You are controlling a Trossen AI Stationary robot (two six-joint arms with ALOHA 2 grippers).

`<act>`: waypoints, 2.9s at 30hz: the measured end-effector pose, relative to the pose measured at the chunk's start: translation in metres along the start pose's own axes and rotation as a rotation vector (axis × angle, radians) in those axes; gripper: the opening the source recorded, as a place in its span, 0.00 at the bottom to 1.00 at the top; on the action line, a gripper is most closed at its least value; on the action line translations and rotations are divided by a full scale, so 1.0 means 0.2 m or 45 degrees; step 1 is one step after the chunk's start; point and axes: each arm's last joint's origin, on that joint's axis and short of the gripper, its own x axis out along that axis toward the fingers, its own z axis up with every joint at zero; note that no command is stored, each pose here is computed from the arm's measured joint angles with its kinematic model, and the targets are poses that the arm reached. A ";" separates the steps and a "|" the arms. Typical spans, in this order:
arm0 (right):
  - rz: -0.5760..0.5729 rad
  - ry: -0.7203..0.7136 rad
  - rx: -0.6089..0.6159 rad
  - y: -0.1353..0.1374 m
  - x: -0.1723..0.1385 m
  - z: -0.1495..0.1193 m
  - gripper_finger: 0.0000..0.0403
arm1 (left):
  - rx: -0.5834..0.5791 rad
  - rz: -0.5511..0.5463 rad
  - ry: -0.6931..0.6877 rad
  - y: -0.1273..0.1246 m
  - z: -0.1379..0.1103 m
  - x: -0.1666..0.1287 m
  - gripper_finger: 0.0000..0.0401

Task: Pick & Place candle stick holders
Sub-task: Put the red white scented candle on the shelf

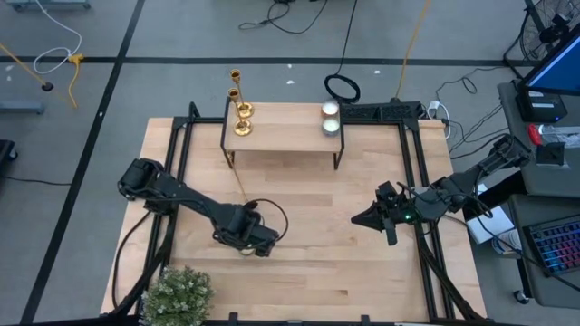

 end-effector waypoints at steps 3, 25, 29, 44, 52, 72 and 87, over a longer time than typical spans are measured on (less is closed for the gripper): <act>0.000 0.000 0.000 0.00 0.00 0.00 0.00 | 0.006 -0.007 -0.008 -0.01 0.01 0.00 0.99; 0.001 0.000 0.000 0.00 0.00 0.00 0.00 | -0.024 -0.005 0.065 0.02 0.03 0.10 0.99; 0.001 0.000 -0.005 0.00 0.00 0.00 0.00 | -0.021 -0.038 0.055 0.01 0.03 0.10 0.99; 0.000 0.000 -0.005 0.00 0.00 0.00 0.00 | -0.033 0.005 0.074 0.06 0.04 0.16 0.99; -0.004 -0.006 -0.002 0.00 0.00 0.00 0.00 | -0.006 -0.028 0.070 0.05 0.04 0.17 0.99; -0.024 -0.033 0.000 0.00 0.00 0.00 0.00 | -0.018 -0.021 0.089 0.03 0.06 0.21 0.99; -0.022 -0.034 0.001 0.00 0.00 0.00 0.00 | 0.023 -0.042 0.066 0.00 0.05 0.27 0.79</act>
